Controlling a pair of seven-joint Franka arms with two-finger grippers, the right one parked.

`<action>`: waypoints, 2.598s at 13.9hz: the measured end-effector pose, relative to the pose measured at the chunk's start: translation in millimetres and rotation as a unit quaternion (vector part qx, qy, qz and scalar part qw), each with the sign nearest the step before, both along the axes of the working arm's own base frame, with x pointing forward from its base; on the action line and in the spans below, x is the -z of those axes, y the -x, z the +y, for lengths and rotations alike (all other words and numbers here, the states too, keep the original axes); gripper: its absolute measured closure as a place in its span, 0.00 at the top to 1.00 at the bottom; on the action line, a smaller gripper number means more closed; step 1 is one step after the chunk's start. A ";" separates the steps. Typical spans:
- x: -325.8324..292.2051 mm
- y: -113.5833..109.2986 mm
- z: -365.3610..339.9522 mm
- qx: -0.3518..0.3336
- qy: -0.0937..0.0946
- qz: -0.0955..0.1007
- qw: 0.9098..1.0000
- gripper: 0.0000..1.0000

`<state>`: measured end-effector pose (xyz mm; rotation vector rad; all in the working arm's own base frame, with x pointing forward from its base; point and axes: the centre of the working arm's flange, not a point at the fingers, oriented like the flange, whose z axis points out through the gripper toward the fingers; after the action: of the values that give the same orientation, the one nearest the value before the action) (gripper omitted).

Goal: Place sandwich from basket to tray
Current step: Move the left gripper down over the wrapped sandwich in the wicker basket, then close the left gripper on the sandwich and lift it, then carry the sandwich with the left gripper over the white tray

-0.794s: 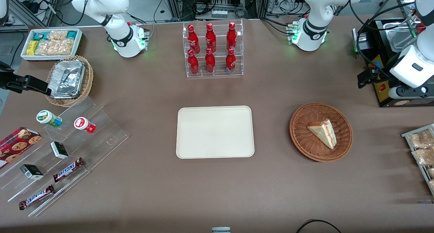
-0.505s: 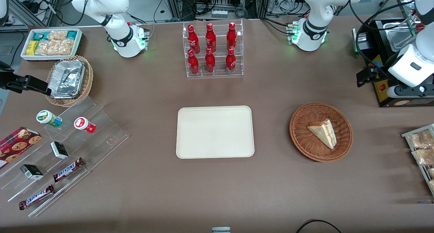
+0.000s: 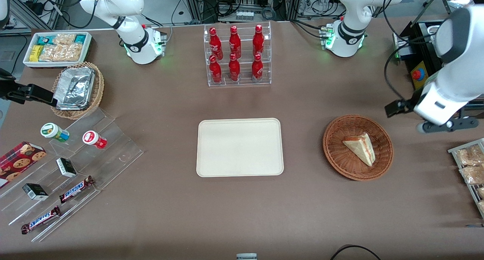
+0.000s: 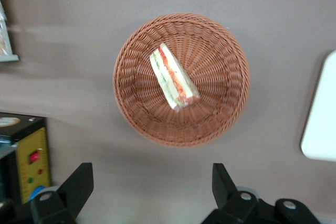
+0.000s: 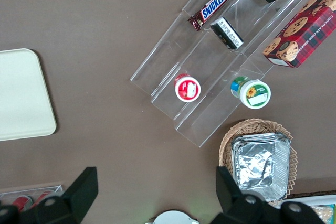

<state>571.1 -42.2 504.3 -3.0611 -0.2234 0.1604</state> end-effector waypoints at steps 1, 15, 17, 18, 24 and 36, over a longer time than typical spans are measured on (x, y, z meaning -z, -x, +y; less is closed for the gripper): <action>17.0 -1.1 -0.3 -0.028 -0.002 -0.007 1.000 1.00; 184.4 32.5 -0.8 -0.255 0.008 -0.093 0.962 1.00; 193.9 31.3 -1.0 -0.259 0.008 -0.092 0.961 1.00; 198.5 30.7 -1.2 -0.260 0.009 -0.094 0.961 1.00; 235.0 29.9 -2.8 -0.275 0.009 -0.092 0.957 1.00; 238.5 24.1 -15.0 -0.289 0.013 -0.095 0.953 0.30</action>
<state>547.0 -57.2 265.8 -2.9349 -1.1296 -0.1086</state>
